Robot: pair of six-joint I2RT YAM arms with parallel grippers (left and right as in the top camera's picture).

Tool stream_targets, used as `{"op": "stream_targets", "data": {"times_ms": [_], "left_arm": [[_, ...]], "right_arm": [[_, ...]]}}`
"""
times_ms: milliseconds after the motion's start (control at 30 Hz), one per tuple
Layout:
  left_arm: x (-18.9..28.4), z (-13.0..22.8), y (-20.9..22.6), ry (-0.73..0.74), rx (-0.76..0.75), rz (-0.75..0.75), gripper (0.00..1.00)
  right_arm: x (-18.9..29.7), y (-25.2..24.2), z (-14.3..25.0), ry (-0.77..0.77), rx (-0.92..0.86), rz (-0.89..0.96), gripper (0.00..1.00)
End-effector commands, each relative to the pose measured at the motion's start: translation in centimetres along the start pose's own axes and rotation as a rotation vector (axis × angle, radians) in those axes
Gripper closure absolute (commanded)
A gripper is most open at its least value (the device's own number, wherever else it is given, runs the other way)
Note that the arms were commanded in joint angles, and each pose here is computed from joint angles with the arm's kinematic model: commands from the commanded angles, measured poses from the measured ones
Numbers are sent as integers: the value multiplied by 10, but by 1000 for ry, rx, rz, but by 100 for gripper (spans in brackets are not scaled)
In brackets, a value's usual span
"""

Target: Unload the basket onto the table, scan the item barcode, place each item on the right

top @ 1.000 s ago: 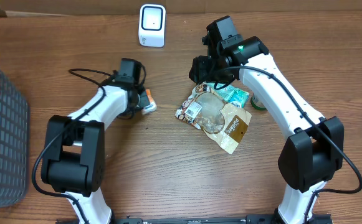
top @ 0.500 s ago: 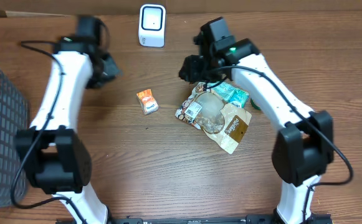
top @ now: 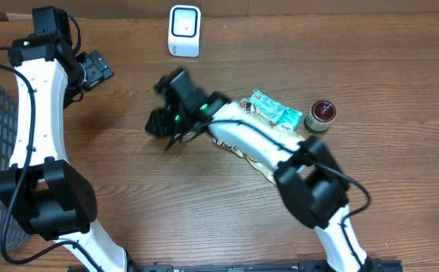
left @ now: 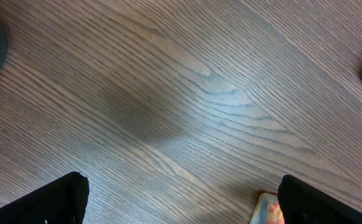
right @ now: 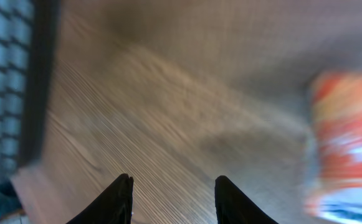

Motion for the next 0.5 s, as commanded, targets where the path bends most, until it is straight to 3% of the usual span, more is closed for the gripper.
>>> {"op": "stream_targets", "data": {"times_ms": [0,467], "left_arm": [[11,-3,-1,-31,-12,5,0],[11,-3,-1,-31,-11,5,0]], "right_arm": [[-27,-18,12,36,-30,81,60],[11,-105,-20,-31,-226,347,61]]}}
Point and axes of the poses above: each gripper's point midway between its finger pads, its own x axis back along the fingers, its own y axis along the line the jaws close on, z = x × y, the point moved 7 cm from there along x, back along the fingers, and after that the axes turned 7 degrees about -x, right-handed, at the moved point
